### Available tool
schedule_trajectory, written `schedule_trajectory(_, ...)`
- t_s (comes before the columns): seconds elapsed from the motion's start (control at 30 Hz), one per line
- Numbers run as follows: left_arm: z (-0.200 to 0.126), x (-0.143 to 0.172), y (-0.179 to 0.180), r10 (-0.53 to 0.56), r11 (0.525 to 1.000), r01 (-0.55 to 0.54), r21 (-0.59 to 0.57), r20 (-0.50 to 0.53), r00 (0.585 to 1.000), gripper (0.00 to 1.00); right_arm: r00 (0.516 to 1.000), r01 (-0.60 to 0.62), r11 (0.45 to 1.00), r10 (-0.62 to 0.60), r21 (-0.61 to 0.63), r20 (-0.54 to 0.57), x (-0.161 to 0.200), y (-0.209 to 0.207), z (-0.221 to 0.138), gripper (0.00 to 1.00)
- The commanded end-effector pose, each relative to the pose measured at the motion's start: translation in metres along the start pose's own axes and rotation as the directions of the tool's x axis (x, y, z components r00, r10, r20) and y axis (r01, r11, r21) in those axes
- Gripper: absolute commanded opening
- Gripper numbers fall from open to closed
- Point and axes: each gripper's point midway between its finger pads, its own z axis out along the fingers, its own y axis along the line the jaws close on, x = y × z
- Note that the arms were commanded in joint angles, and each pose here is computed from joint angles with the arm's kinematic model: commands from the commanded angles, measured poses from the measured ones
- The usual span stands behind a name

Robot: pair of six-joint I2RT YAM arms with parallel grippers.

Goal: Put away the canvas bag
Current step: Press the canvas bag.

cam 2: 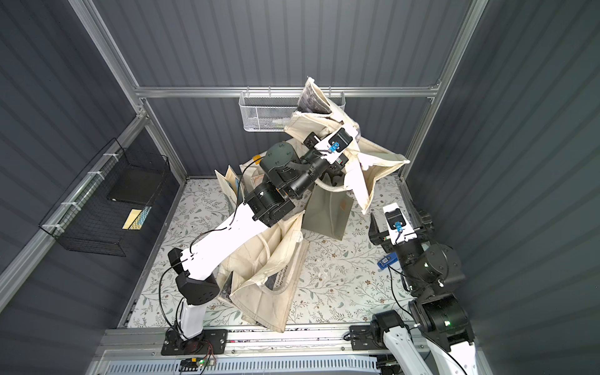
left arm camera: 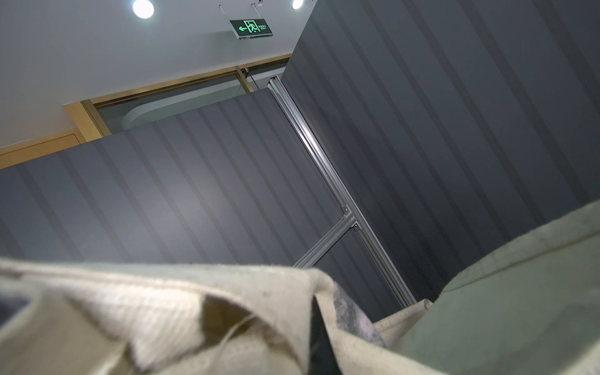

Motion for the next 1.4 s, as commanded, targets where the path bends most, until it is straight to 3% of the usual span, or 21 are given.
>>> schedule_trajectory(0.0, -0.014, -0.05, 0.041, -0.026, 0.994, 0.039, -0.103, 0.131, 0.991, 0.0, 0.996, -0.042, 0.998, 0.046, -0.05, 0.075, -0.009, 0.01, -0.001, 0.98)
schedule_trajectory(0.23, -0.019, -0.046, 0.04, -0.066, 0.994, 0.076, -0.084, 0.112, 0.992, 0.0, 0.953, -0.169, 0.984, 0.175, -0.048, 0.248, -0.041, 0.003, 0.012, 0.98)
schedule_trajectory(0.43, -0.025, -0.042, 0.039, -0.06, 0.996, 0.065, -0.067, 0.076, 0.995, 0.0, 0.943, -0.187, 0.97, 0.133, 0.155, 0.305, -0.048, -0.034, 0.003, 0.98)
schedule_trajectory(0.6, -0.034, -0.041, 0.025, -0.043, 0.999, 0.042, 0.029, 0.054, 0.998, 0.0, 0.958, -0.16, 0.965, 0.1, 0.21, 0.269, -0.045, -0.043, 0.006, 0.98)
schedule_trajectory(0.8, -0.051, -0.037, 0.007, 0.04, 0.984, -0.042, 0.173, 0.014, 0.999, 0.0, 0.972, -0.096, 0.985, 0.062, 0.145, 0.225, -0.051, -0.034, 0.016, 0.98)
schedule_trajectory(1.07, -0.075, -0.036, 0.013, 0.101, 0.955, -0.099, 0.281, 0.005, 0.995, 0.0, 0.977, -0.084, 0.989, 0.057, 0.125, 0.207, -0.059, -0.037, 0.011, 0.98)
schedule_trajectory(1.37, -0.092, -0.039, 0.013, 0.055, 0.91, -0.062, 0.409, 0.027, 0.998, 0.0, 0.988, -0.047, 0.995, 0.059, -0.091, 0.145, -0.077, -0.013, 0.02, 0.99)
